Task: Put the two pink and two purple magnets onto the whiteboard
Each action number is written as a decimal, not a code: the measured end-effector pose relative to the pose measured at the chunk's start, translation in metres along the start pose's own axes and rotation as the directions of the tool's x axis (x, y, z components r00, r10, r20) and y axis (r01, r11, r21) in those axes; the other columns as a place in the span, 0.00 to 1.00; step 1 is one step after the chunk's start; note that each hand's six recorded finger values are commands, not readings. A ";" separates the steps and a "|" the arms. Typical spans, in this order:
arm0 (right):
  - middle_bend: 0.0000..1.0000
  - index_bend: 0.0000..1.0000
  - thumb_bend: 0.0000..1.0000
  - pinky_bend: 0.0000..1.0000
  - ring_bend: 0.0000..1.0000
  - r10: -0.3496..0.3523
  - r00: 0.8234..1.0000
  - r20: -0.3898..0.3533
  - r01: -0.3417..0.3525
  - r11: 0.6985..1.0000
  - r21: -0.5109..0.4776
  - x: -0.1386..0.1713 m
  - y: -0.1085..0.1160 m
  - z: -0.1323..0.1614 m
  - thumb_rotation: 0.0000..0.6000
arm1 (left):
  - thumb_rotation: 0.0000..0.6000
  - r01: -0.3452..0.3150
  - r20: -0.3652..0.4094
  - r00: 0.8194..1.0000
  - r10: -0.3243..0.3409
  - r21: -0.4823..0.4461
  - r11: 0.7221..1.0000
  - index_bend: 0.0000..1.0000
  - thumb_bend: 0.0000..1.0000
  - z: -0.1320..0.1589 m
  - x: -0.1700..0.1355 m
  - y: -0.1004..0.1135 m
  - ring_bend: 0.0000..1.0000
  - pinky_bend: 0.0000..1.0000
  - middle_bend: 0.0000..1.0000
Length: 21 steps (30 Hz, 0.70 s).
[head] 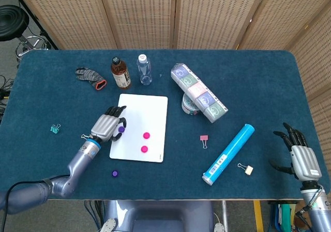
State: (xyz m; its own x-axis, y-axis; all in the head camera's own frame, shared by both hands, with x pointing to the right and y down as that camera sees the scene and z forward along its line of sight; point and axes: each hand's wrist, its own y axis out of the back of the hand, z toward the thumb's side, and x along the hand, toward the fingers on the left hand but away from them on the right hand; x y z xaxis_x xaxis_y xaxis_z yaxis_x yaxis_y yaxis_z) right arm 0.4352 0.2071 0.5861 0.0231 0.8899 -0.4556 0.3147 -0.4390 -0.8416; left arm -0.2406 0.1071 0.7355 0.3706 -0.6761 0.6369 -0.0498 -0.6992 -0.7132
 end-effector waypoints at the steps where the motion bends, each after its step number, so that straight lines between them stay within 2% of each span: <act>1: 0.00 0.19 0.23 0.00 0.00 0.000 1.000 0.000 0.000 1.000 0.000 0.000 0.000 0.000 1.00 | 1.00 0.002 0.000 1.000 -0.002 -0.001 1.000 0.45 0.36 0.001 0.000 0.000 0.00 0.00 0.00; 3: 0.00 0.19 0.22 0.00 0.00 -0.002 1.000 0.000 0.002 1.000 0.000 0.000 0.000 0.000 1.00 | 1.00 0.006 0.001 1.000 -0.006 -0.005 1.000 0.38 0.35 0.002 -0.001 0.000 0.00 0.00 0.00; 10: 0.00 0.19 0.22 0.00 0.00 -0.003 1.000 -0.001 0.003 1.000 0.001 0.000 0.001 0.000 1.00 | 1.00 0.010 0.008 1.000 -0.010 -0.011 1.000 0.32 0.35 0.002 -0.006 0.004 0.00 0.00 0.00; 21: 0.00 0.19 0.23 0.00 0.00 0.001 1.000 -0.005 -0.001 1.000 0.005 0.001 -0.001 0.002 1.00 | 1.00 -0.009 0.049 0.999 0.010 -0.019 1.000 0.33 0.35 -0.005 -0.030 0.017 0.00 0.00 0.00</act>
State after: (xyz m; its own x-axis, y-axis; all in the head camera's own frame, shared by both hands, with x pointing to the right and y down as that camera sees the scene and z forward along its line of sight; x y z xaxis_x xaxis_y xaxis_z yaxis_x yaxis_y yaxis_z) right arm 0.4334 0.2081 0.5863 0.0279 0.8899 -0.4553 0.3097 -0.4408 -0.8425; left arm -0.2569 0.1145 0.7060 0.4150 -0.6706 0.6149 -0.0706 -0.6975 -0.7131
